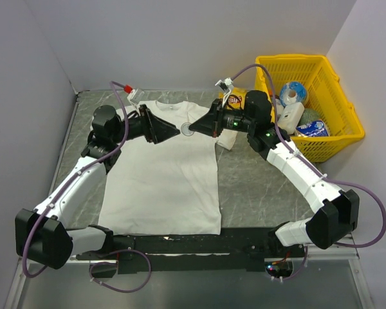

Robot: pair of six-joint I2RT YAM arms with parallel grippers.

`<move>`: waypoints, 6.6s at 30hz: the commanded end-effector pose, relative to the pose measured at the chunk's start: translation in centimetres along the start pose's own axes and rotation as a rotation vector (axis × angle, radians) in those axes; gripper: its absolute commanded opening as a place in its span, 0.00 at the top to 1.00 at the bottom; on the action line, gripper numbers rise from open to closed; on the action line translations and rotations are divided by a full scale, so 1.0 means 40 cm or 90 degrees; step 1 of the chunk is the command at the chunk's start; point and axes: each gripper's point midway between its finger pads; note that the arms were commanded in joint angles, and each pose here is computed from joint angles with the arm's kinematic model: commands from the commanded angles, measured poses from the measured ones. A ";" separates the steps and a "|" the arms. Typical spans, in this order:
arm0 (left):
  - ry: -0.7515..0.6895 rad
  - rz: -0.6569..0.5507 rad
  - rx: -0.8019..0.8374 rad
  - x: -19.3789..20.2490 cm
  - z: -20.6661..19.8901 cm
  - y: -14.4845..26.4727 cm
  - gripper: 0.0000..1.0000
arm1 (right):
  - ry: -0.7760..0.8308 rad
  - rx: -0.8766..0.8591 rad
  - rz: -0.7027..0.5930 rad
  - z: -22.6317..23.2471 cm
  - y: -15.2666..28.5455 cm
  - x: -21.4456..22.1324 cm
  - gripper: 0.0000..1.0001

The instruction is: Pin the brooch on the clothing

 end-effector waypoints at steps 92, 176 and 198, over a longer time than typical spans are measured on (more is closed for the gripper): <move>-0.101 -0.024 0.068 -0.026 -0.150 0.009 0.99 | 0.027 -0.227 -0.012 0.154 0.007 -0.029 0.76; -0.142 -0.186 -0.023 -0.172 -0.277 0.004 0.99 | 0.234 0.158 0.130 -0.035 0.015 0.080 0.16; -0.175 -0.192 -0.263 -0.193 -0.098 0.025 0.99 | 0.257 0.174 0.025 0.011 0.068 0.018 0.00</move>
Point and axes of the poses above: each gripper's point midway between its finger pads, its own y axis back along the fingers, its own z axis along the line the jaws close on, x = y × z, and after that the axes turned 1 degree about -y, right-handed
